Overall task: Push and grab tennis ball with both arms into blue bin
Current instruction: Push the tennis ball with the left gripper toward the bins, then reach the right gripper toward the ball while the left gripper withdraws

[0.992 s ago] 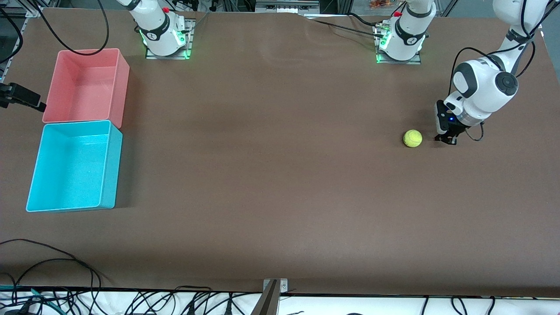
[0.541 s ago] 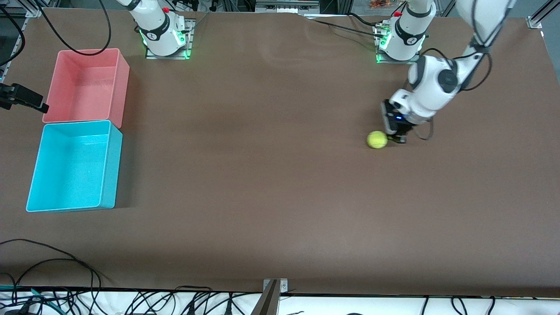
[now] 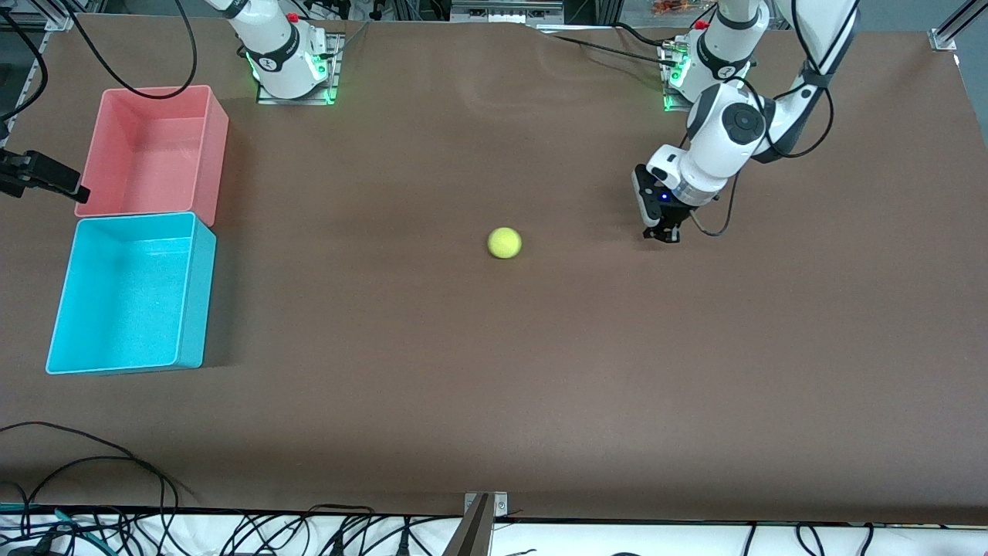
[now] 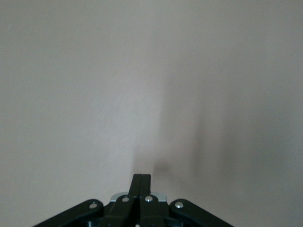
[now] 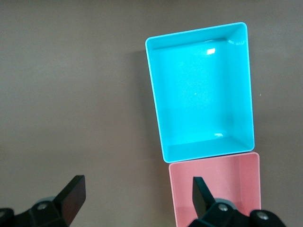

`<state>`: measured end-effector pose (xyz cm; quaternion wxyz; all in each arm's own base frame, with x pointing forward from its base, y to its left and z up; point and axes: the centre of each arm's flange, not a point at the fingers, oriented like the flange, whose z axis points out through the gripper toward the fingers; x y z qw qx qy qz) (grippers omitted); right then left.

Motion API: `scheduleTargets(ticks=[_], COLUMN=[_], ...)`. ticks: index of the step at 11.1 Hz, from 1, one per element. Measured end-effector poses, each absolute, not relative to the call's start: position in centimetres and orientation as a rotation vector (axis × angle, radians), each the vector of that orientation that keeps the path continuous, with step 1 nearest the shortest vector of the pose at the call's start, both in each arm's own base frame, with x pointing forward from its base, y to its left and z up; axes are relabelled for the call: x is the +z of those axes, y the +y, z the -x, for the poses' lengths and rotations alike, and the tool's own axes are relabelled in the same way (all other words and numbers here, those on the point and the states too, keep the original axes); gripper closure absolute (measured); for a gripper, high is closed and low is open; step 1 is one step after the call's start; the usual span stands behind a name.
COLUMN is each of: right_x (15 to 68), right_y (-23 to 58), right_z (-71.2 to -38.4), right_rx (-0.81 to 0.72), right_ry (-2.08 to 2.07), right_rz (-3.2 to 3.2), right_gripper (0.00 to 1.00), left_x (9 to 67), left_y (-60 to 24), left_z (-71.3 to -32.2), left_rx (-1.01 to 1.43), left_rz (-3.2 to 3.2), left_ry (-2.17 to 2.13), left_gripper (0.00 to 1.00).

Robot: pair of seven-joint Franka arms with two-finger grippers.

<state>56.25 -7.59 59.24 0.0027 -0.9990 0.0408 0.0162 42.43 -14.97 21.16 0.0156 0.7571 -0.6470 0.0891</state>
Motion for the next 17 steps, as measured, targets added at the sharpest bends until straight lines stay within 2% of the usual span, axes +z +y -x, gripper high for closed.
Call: scheduleTargets(ticks=[3,5,7,11,13,14,15,16,17], right_x=[58.6,58.2,57.7,57.1,55.2,54.4,53.8,53.2,52.2], right_y=[-5.9,-3.7,-2.3,0.4,2.0,2.3,2.3,2.3,2.3], right_z=[-56.7,-57.1,-57.4,-57.6,-58.4,-58.7,-58.9,-59.1,-59.2], right_rx=[0.067,0.080,0.093,0.112,0.159,0.181,0.196,0.212,0.243], right_ry=[0.082,0.022,-0.011,-0.076,-0.110,-0.114,-0.113,-0.112,-0.109], right_rz=[3.135,3.137,3.138,3.139,3.140,3.141,3.142,3.142,3.141], right_gripper=[0.00,0.00,0.00,0.00,0.00,0.00,0.00,0.00,0.00], left_x=[21.1,20.8,21.2,25.9,27.4,27.7,28.1,28.7,29.6], left_y=[-5.8,-0.6,0.4,0.2,0.1,0.2,0.2,0.3,0.4], left_z=[-44.5,-44.5,-44.9,-49.8,-51.2,-51.5,-51.9,-52.4,-53.2], left_rx=[0.245,0.186,0.152,0.085,0.117,0.127,0.145,0.168,0.205], left_rz=[-2.466,-2.566,-2.657,-2.837,-2.890,-2.923,-2.963,-2.987,-3.005], left_ry=[-1.993,-1.865,-1.728,-1.446,-1.362,-1.293,-1.202,-1.149,-1.116], left_gripper=[0.99,0.99,0.99,0.99,0.96,0.89,0.86,0.79,0.67])
